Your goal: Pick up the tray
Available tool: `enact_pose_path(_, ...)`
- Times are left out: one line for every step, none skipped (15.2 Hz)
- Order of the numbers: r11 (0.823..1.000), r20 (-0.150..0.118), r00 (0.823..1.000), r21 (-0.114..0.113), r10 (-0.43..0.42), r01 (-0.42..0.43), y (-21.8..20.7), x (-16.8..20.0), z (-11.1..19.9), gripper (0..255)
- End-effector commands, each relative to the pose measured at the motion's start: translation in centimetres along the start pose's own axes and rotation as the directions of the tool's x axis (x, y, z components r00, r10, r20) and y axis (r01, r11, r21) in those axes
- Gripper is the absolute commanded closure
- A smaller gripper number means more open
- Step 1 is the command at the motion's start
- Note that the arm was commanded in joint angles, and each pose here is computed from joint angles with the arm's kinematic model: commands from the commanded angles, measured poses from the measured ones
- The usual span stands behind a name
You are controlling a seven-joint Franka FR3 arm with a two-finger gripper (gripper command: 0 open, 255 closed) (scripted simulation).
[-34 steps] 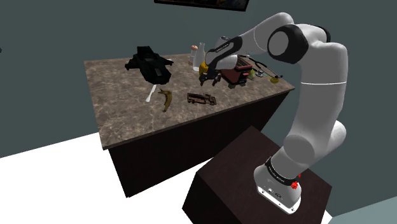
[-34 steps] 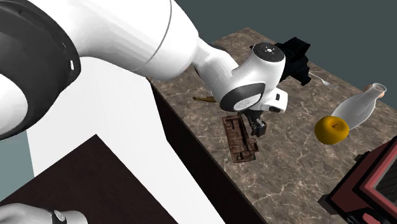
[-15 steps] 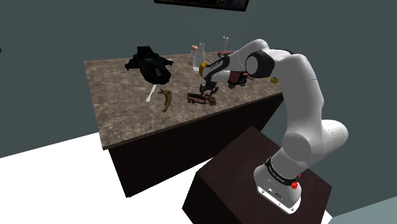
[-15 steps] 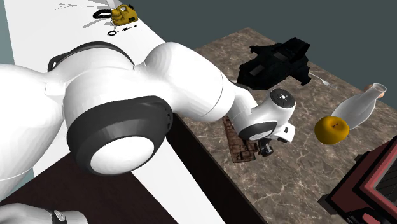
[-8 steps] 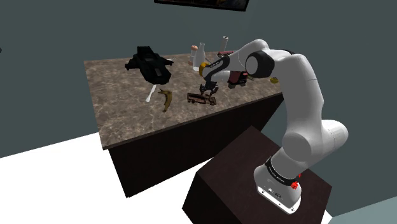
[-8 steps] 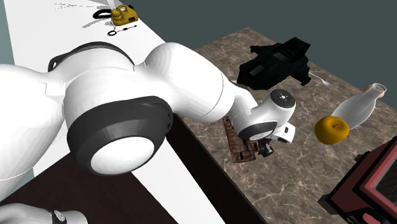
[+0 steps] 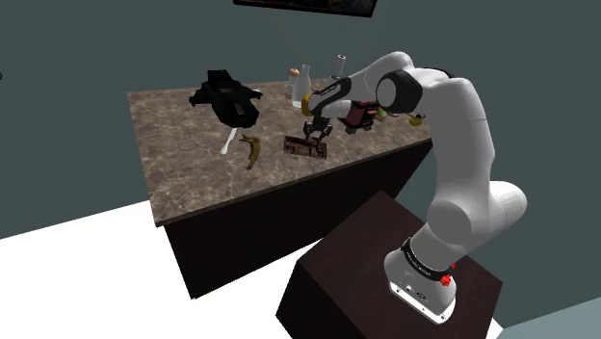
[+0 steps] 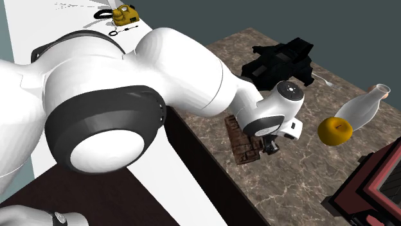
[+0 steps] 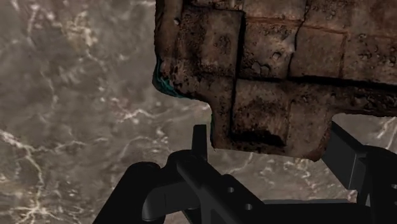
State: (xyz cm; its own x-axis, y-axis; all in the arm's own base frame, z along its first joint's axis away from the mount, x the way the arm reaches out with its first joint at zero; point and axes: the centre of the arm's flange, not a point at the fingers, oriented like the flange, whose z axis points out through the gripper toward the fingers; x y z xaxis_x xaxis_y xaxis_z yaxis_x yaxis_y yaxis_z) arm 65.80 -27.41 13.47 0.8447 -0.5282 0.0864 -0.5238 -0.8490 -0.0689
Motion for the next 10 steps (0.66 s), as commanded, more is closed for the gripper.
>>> enact_pose_path(1.0, 0.0, 1.0, 0.0, 0.0, 0.0, -0.1, 0.1, -1.0, 255)
enact_pose_path(1.0, 0.0, 1.0, 0.0, 0.0, 0.0, -0.2, 0.1, -1.5, 255)
enact_pose_path(1.0, 0.0, 1.0, 0.0, 0.0, 0.0, -0.2, 0.2, -2.0, 255)
enact_pose_path(1.0, 0.0, 1.0, 0.0, 0.0, 0.0, -0.2, 0.2, -2.5, 255)
enact_pose_path(1.0, 0.0, 1.0, 0.0, 0.0, 0.0, -0.3, 0.3, -3.1, 255)
enact_pose_path(1.0, 0.0, 1.0, 0.0, 0.0, 0.0, -0.3, 0.3, -3.6, 255)
enact_pose_path(1.0, 0.0, 1.0, 0.0, 0.0, 0.0, -0.3, 0.4, -4.1, 255)
enact_pose_path(1.0, 0.0, 1.0, 0.0, 0.0, 0.0, -0.4, 0.4, -4.6, 255)
enact_pose_path(1.0, 0.0, 1.0, 0.0, 0.0, 0.0, -0.4, 0.4, -4.7, 255)
enact_pose_path(1.0, 0.0, 1.0, 0.0, 0.0, 0.0, -0.4, 0.4, -4.7, 255)
